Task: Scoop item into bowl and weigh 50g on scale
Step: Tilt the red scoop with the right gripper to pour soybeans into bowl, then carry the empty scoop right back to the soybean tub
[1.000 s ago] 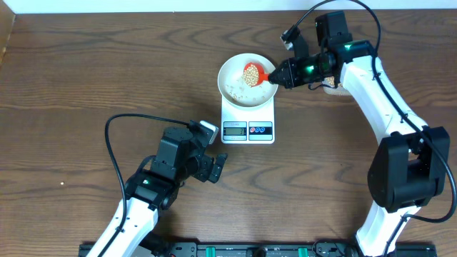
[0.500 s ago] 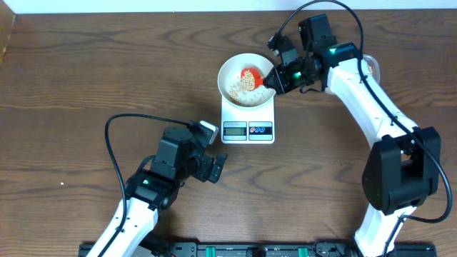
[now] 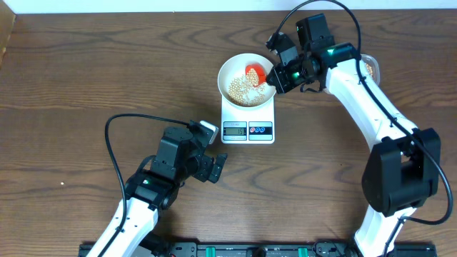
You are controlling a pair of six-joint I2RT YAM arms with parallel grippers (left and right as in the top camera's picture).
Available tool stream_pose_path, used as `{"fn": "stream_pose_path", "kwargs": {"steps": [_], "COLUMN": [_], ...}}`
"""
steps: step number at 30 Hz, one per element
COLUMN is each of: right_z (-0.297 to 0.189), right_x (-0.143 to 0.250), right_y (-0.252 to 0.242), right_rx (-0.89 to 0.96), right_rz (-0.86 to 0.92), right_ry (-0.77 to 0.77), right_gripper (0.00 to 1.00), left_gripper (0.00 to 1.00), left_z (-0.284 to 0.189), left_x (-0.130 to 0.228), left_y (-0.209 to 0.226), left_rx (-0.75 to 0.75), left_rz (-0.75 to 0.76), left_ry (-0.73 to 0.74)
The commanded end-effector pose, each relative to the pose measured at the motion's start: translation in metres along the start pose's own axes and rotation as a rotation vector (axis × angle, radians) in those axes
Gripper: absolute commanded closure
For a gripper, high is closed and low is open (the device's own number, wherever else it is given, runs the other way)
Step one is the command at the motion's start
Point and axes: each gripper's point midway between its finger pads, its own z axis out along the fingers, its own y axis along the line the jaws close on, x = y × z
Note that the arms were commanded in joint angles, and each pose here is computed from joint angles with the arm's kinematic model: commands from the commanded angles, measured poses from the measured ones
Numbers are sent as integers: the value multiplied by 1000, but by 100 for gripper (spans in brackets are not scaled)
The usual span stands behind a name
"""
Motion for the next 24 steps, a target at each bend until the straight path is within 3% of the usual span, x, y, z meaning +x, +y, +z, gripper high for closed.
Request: {"fn": "stream_pose_path", "kwargs": {"steps": [1, 15, 24], "right_z": [-30, -59, -53], "right_x": [-26, -39, -26], "right_y": [14, 34, 45], "right_rx": [49, 192, 276], "right_rz": [-93, -221, -432], "right_ry": [-84, -129, -36], "right_gripper": [99, 99, 99], "left_gripper": [2, 2, 2], "left_z": [-4, -4, -4], "left_x": [-11, -11, -11], "left_y": [3, 3, 3], "left_rx": [-14, -14, -14], "left_rz": [14, 14, 14], "left_ry": [-23, -23, -23]}}
